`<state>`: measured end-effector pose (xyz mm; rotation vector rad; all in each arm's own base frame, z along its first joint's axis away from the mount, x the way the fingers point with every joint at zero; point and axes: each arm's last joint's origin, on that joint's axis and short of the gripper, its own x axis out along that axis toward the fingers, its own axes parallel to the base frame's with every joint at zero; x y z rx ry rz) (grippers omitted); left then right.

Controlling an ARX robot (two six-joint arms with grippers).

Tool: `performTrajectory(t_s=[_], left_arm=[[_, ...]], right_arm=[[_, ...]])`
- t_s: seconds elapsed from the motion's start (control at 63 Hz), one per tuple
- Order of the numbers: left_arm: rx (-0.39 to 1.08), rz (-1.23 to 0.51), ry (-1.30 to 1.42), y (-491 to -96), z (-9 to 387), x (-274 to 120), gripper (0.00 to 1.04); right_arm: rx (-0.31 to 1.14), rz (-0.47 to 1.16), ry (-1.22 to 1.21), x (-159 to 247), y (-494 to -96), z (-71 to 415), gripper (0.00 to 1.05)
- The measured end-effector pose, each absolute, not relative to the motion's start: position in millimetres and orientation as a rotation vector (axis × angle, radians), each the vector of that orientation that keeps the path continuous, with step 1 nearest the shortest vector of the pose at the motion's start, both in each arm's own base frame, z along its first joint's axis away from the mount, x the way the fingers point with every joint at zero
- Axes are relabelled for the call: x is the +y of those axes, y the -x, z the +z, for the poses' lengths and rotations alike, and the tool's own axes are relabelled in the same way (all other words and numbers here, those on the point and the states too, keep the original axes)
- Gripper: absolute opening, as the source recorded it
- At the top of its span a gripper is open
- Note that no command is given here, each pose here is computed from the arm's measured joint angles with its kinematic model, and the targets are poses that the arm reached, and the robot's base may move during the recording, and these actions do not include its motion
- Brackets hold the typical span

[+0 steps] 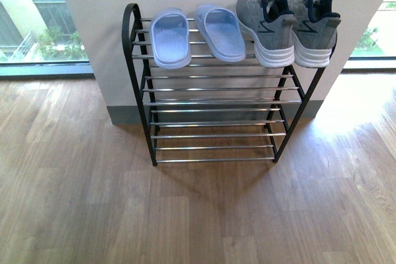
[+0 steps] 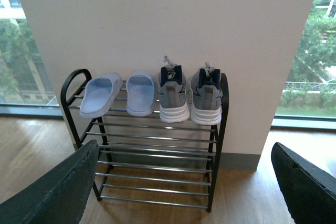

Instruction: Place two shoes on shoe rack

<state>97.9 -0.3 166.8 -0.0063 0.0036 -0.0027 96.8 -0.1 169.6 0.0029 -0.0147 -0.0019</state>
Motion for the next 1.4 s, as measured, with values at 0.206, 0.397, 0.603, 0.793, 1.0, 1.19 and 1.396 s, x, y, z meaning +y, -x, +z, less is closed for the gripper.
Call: performTrajectory(t_s=[0.206,0.397,0.603,0.793,1.0,1.19,1.396], left_arm=[[0.003,-0.003,0.006,-97.9,166.8,-0.3,0.95],[0.003,-0.003,0.006,-97.9,166.8,-0.3,0.95],[0.003,-0.002,0.006,-97.9,166.8,-0.3,0.95],[0.003,-0.003,0.006,-97.9,166.8,-0.3,0.95],[0.003,-0.003,0.006,-97.9,166.8,-0.3,0.95],[0.003,-0.003,0.005,-97.9,166.8,-0.3,0.95],[0.003,-0.003,0.004,-97.9,166.8,-0.3,0.95]], right_arm=[[-0.014,-0.001,-0.003,-0.1,-96.8,169.6,0.95],[-0.014,0.000,-0.003,0.0,-96.8,169.7,0.95],[-0.015,-0.001,-0.003,-0.1,-96.8,169.7,0.95],[-0.014,-0.001,-0.003,-0.1,-96.8,169.7,0.95],[-0.015,-0.001,-0.003,-0.1,-96.7,169.8,0.95],[-0.015,-0.001,-0.002,-0.1,-96.8,169.7,0.95],[-0.015,-0.001,-0.003,-0.1,-96.8,169.6,0.95]])
